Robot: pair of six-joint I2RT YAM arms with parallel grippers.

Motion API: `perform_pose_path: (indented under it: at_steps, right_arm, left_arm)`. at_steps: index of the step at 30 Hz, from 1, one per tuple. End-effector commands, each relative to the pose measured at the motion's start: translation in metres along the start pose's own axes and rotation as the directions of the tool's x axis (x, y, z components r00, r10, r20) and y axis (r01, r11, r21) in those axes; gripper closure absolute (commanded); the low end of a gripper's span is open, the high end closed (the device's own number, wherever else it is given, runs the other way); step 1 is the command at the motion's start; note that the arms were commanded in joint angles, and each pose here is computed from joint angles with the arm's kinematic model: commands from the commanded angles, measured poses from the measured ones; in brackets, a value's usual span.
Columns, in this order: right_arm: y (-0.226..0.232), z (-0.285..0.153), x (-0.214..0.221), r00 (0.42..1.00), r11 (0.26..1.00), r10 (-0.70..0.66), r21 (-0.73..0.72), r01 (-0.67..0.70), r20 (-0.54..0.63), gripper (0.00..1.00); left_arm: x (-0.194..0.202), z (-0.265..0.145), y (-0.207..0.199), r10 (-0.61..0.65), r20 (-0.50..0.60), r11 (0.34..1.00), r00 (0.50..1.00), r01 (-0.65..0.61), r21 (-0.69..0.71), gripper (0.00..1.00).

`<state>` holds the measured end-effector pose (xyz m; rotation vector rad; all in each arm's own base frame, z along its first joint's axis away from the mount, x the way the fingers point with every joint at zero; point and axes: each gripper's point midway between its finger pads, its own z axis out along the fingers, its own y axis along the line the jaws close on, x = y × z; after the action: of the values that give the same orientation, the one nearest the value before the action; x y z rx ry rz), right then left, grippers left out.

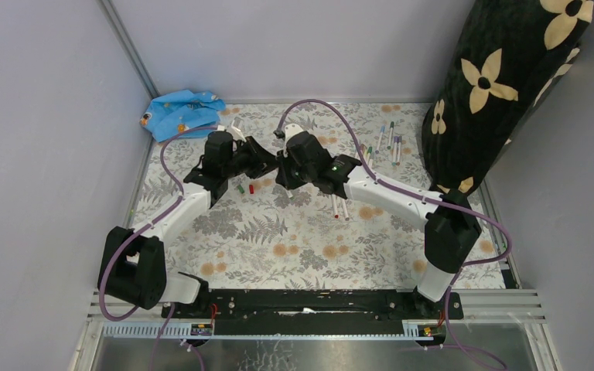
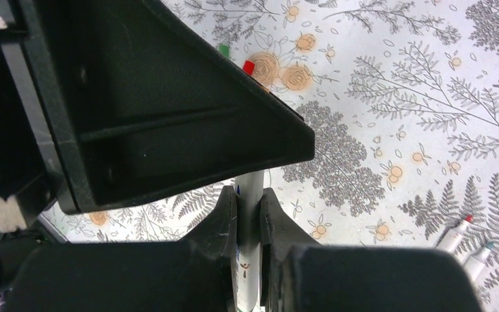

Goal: Open the pen caps

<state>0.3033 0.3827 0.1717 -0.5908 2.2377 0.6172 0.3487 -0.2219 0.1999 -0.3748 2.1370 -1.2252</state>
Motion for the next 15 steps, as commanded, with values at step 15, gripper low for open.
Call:
perform_pose_path:
  at_steps: [15]
  right_arm:
    - [-0.007, -0.013, 0.067, 0.995, 0.999, 0.006, -0.047, -0.010, -0.095, 1.00]
  left_arm:
    - [-0.093, 0.011, 0.034, -0.001, 0.138, 0.998, 0.990, 0.011, -0.066, 1.00]
